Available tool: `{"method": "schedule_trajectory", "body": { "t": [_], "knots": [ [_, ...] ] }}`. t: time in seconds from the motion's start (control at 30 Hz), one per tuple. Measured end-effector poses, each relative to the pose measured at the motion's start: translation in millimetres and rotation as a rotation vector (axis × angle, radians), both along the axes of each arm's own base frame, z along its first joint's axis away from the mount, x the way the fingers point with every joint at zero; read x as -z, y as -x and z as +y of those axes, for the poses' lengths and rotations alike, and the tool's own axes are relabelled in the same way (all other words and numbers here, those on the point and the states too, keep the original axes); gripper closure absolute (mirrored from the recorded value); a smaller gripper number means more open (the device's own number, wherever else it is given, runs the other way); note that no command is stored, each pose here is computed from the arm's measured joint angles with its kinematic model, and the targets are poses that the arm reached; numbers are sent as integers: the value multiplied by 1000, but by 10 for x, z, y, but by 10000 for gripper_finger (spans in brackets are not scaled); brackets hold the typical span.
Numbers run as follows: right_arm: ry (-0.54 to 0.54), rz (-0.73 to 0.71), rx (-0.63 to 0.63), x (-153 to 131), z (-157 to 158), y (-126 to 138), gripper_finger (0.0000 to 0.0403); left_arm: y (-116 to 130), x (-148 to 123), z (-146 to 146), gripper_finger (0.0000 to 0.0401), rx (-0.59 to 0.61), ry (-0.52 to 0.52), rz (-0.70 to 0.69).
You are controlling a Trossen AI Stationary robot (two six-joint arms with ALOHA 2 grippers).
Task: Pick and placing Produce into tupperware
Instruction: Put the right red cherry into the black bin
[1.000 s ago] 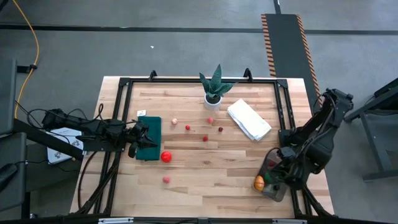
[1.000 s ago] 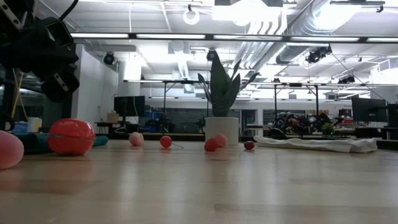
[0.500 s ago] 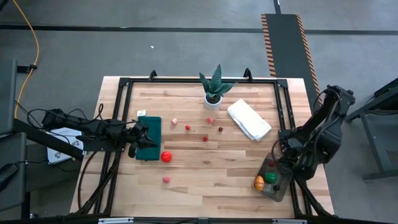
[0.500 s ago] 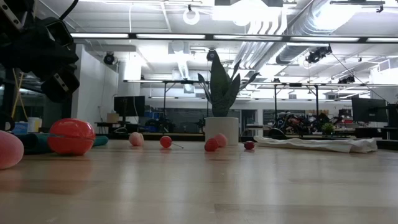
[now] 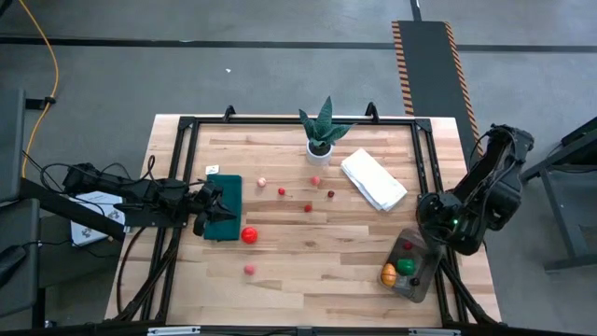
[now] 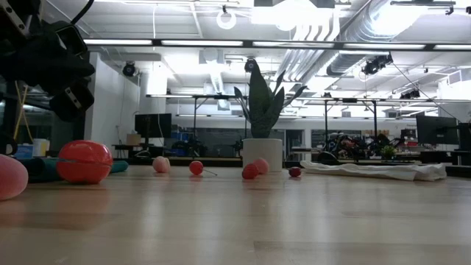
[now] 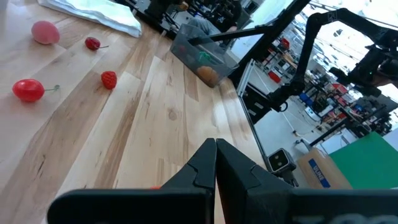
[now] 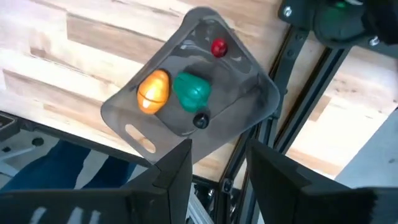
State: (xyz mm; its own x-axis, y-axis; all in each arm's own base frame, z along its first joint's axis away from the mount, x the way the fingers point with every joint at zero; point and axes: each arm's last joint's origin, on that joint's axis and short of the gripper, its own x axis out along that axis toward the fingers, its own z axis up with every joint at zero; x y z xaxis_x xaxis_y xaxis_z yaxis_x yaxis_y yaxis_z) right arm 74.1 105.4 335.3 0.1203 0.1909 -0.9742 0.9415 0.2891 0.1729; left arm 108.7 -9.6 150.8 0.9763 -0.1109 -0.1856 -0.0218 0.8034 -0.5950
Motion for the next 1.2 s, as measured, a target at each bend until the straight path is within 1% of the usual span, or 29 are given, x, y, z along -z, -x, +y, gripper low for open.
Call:
{"method": "schedule_trajectory", "body": {
  "t": [0.2, 0.37, 0.8, 1.2],
  "knots": [
    [51, -48, 9, -23, -107, 44, 261, 0, 2, 1, 400, -5, 22, 5],
    [60, -78, 16, -38, -191, -3, 261, 0, 2, 0, 400, -8, 34, 6],
    [96, -81, 8, -31, -500, -272, 261, 0, 2, 0, 400, -7, 35, 7],
    [104, -35, -52, 42, -797, -569, 261, 0, 3, 1, 400, -5, 7, 4]
  ]
}}
